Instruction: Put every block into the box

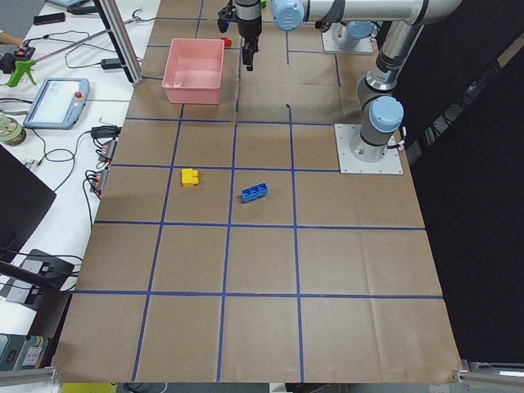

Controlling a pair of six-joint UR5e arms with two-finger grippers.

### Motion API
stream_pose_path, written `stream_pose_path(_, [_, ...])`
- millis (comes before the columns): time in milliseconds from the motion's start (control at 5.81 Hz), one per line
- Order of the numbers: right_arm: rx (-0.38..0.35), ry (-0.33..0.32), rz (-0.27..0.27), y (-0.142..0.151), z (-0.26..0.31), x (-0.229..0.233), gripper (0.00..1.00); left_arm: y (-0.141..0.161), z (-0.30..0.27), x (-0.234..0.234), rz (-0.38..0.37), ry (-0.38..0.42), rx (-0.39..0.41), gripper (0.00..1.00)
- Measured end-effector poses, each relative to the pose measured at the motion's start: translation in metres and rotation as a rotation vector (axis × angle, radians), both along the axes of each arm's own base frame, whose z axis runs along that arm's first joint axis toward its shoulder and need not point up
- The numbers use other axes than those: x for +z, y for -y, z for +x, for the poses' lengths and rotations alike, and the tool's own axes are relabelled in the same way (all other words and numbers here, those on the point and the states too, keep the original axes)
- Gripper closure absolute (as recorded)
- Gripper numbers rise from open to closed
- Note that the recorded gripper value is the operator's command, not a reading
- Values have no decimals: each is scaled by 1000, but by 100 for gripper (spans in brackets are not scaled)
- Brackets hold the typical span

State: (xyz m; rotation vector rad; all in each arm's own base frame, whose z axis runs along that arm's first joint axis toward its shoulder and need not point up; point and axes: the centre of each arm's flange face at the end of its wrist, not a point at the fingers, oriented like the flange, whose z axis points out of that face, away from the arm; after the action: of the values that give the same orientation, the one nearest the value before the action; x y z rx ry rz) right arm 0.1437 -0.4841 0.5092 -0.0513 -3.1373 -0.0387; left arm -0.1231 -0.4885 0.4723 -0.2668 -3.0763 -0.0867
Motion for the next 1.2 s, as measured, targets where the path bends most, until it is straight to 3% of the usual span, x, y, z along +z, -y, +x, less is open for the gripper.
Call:
stream_pose_path(688, [-2,0,3,-1,0,-1,0,4,24,8,-27,2,40,1])
stream_pose_path(1204, [-1,-4,10,-2,-1,-1,0,23,202,-29,48,63,257,1])
